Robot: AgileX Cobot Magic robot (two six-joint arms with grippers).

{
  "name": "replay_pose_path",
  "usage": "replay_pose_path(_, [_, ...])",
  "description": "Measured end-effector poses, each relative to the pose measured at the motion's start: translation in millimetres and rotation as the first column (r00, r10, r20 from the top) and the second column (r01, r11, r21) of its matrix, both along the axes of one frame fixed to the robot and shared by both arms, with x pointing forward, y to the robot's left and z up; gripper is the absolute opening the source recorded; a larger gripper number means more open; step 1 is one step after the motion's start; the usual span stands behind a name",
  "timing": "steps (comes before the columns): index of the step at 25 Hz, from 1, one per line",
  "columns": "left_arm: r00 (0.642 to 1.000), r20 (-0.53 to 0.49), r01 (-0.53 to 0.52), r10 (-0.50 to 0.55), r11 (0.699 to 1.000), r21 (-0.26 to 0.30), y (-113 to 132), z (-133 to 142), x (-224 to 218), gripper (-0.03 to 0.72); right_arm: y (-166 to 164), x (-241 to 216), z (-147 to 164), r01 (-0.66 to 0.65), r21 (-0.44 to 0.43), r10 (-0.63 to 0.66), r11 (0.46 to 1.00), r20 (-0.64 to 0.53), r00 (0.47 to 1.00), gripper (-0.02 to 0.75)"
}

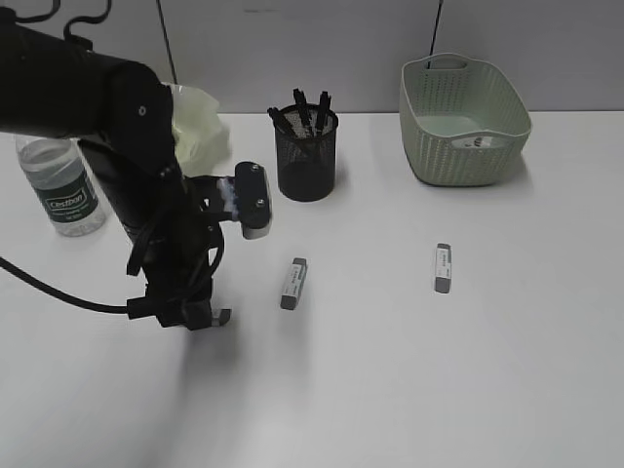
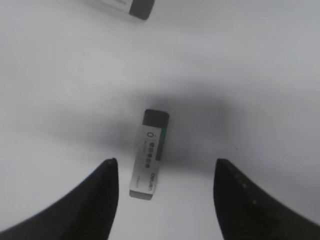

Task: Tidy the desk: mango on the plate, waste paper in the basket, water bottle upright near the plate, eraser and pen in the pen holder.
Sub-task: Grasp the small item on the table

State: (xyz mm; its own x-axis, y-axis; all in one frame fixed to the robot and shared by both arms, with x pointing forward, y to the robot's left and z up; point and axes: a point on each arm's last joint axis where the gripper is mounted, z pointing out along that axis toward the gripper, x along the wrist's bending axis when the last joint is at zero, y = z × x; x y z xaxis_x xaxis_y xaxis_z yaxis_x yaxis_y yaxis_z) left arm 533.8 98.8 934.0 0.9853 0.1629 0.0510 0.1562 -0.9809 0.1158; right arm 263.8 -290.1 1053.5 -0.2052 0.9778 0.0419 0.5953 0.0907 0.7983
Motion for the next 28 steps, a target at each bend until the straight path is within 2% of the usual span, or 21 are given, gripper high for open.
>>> replay_pose_path(12, [0.998, 0.006, 0.056, -0.057, 0.997, 0.056, -2.6, -23.3, 11.1, 0.435, 0.0, 0.0, 0.0, 0.0, 0.0, 0.0, 1.0, 0.0, 1.0, 0.497])
replay_pose_path(23, [0.998, 0.0, 0.062, -0.062, 0.996, 0.058, -14.2, -34.3, 28.2, 0.407, 0.0, 0.0, 0.0, 0.0, 0.0, 0.0, 1.0, 0.0, 1.0, 0.498])
replay_pose_path(28, [0.997, -0.043, 0.068, -0.065, 0.995, 0.079, -13.5, -40.3, 26.6, 0.397, 0.0, 0.0, 0.0, 0.0, 0.0, 0.0, 1.0, 0.0, 1.0, 0.498])
